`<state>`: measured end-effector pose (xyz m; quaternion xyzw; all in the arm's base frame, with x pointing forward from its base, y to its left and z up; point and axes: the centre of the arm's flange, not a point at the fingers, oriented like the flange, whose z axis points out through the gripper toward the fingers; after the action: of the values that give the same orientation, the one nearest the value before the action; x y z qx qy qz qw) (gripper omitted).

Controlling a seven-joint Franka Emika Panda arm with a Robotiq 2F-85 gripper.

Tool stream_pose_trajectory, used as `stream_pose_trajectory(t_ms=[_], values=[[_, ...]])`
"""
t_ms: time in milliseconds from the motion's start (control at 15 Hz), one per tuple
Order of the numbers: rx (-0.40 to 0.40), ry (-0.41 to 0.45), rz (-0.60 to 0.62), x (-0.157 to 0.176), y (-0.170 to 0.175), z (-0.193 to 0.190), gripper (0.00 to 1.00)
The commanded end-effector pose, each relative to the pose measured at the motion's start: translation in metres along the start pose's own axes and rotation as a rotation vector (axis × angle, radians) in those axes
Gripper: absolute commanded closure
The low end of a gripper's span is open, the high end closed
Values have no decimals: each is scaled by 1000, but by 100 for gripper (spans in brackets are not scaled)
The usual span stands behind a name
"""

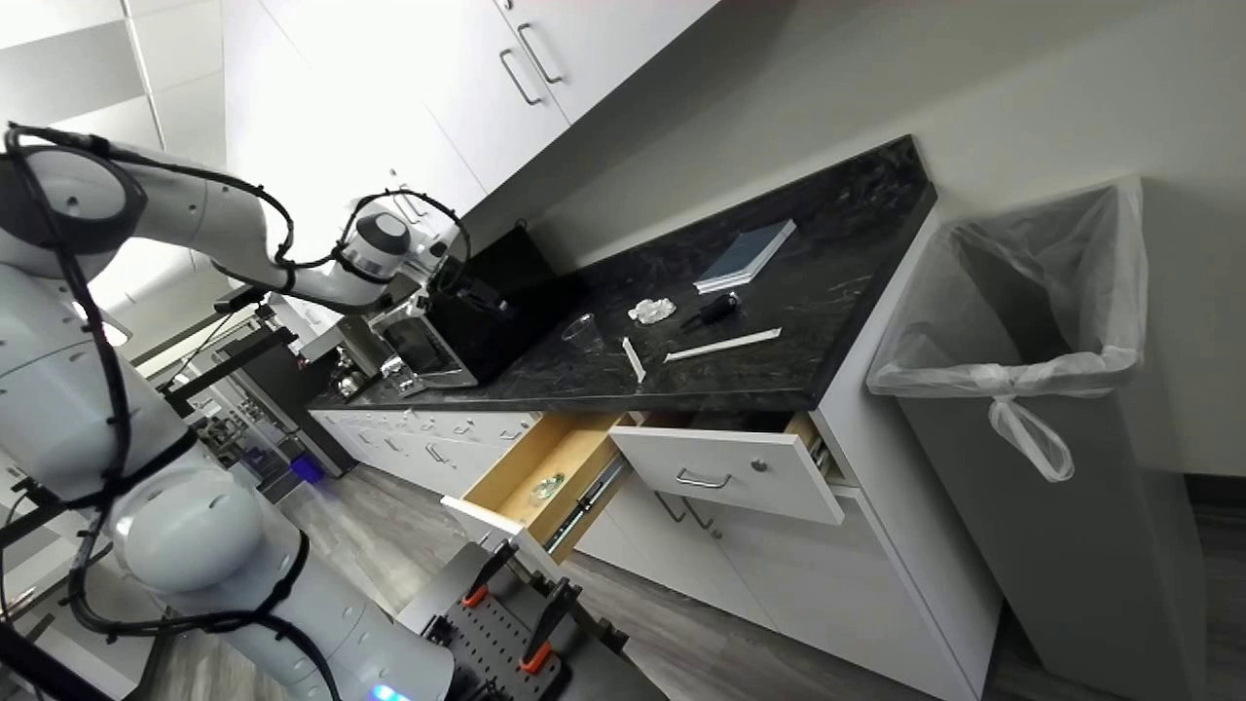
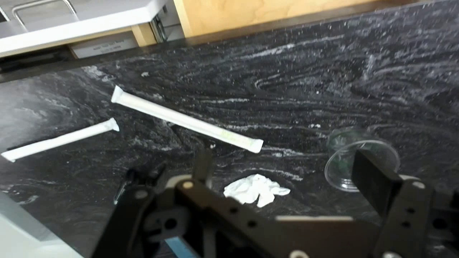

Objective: Move the plastic object to the right.

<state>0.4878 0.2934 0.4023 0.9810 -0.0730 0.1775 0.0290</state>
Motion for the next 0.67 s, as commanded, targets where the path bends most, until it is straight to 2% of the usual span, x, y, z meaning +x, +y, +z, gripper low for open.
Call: stream_pose_trajectory(t_ms=[0, 67, 267, 600], values=[[6, 35, 73, 57, -34, 48, 0], [-13, 21, 42, 23, -7, 26, 0], [-14, 11, 56, 43, -16, 55, 0], [16, -9, 58, 57, -28, 65, 0]])
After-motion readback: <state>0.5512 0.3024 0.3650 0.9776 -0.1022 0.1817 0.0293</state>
